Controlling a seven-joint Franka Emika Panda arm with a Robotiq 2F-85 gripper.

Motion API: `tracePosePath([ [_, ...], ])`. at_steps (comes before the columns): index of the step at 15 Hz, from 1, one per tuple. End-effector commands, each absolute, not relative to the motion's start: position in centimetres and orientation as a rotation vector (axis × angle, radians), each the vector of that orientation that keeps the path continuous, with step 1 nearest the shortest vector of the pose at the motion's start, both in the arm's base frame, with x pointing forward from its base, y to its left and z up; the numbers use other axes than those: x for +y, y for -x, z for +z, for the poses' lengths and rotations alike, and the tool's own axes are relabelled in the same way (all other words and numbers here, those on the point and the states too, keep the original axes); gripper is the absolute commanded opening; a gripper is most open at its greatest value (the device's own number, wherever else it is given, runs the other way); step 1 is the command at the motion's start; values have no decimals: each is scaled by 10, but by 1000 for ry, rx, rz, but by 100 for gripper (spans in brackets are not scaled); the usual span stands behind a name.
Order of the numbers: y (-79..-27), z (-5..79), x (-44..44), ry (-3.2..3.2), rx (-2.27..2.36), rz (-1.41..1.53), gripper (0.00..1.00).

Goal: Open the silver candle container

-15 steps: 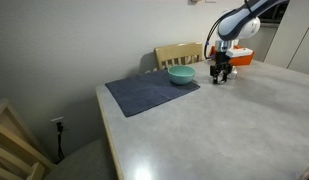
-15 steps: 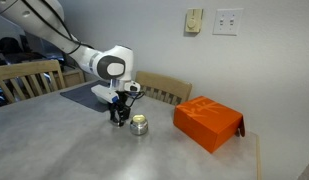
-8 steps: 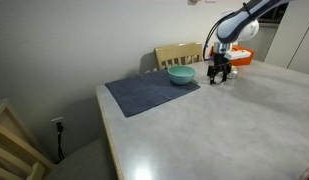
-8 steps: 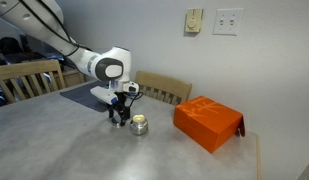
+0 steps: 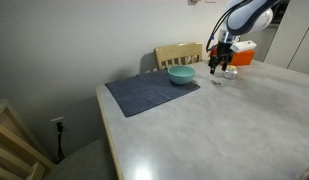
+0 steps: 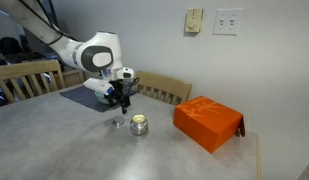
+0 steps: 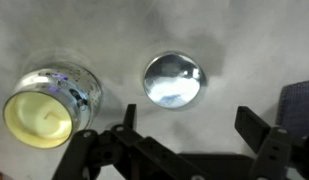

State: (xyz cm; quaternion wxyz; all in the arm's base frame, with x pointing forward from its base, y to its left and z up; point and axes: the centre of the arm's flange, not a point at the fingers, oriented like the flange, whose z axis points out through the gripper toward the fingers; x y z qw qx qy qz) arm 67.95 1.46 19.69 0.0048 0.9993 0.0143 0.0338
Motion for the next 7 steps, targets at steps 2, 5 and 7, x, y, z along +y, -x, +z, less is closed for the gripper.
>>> tracePosePath([
  [2, -607, 277, 14, -3152, 288, 74, 100],
  [5, -646, 259, 23, -3129, 196, 138, 100],
  [7, -647, 252, 23, -3130, 194, 126, 100],
])
